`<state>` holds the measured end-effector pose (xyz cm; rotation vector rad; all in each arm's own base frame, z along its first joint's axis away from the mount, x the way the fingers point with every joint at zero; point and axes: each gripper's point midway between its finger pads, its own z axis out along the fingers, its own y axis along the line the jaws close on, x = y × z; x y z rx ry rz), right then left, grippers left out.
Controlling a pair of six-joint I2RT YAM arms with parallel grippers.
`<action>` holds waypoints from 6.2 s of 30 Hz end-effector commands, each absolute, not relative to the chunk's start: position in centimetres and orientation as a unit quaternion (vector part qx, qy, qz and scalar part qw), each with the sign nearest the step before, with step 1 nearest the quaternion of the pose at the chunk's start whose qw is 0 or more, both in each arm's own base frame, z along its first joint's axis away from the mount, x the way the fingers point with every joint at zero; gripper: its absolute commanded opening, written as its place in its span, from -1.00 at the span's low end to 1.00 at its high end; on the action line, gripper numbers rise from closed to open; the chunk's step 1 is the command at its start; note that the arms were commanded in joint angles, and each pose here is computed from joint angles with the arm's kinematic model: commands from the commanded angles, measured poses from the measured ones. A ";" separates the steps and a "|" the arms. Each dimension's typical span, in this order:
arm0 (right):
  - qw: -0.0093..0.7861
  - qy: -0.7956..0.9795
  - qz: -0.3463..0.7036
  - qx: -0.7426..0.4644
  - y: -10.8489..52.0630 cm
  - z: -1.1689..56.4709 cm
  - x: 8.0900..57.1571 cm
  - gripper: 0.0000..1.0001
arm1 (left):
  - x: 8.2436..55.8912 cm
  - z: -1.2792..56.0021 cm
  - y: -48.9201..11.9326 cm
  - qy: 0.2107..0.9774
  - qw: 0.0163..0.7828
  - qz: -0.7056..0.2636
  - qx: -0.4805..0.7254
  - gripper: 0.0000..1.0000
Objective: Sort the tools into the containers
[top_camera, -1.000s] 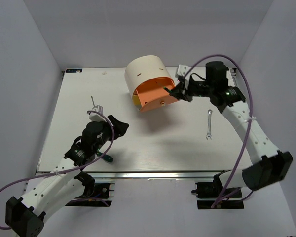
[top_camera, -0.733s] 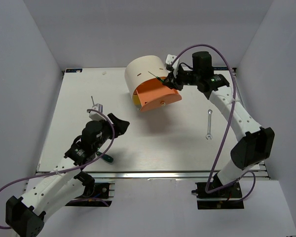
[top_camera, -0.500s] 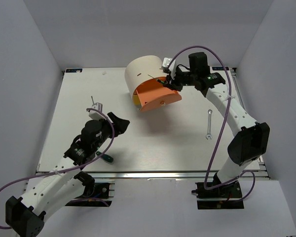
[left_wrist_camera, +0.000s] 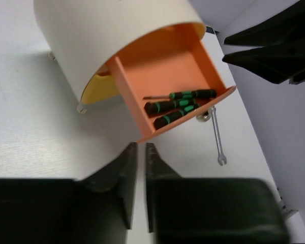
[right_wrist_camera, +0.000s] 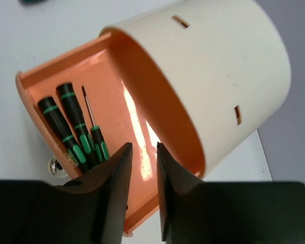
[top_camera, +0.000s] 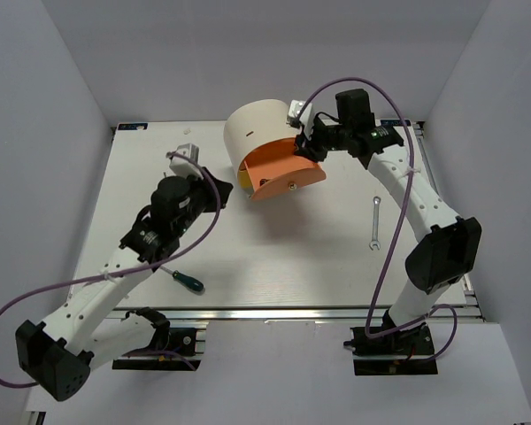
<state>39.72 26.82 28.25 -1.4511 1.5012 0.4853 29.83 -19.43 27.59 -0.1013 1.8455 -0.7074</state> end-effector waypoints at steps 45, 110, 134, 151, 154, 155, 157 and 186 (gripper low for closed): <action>0.511 0.634 0.188 -0.549 26.9 21.9 39.7 -0.89 | 57.6 27.8 -20.8 0.718 0.541 -0.419 0.123 0.71; 0.454 0.818 0.349 -0.051 31.9 17.2 44.3 0.13 | 58.6 30.8 -16.0 0.704 0.585 -0.402 -0.002 0.74; 0.504 0.786 0.355 -0.052 30.7 18.4 43.4 -0.79 | 58.2 29.1 -17.7 0.713 0.565 -0.417 0.007 0.73; 0.465 0.815 0.341 -0.054 25.2 14.9 33.7 -0.57 | 58.2 30.9 -14.9 0.724 0.589 -0.358 -0.027 0.72; 0.465 0.812 0.346 -0.063 25.3 15.0 33.3 -0.38 | 57.7 30.1 -13.0 0.743 0.586 -0.317 -0.060 0.66; 0.469 0.809 0.348 -0.066 25.4 15.2 33.3 -0.35 | 57.1 31.0 -12.3 0.743 0.593 -0.304 -0.066 0.63; 0.469 0.807 0.352 -0.073 25.5 15.4 33.2 -0.15 | 55.3 31.0 -10.8 0.758 0.588 -0.272 -0.080 0.55; 0.434 0.763 0.381 -0.291 23.5 15.1 23.4 0.33 | 37.4 5.0 -1.1 0.963 0.233 0.065 -0.120 0.43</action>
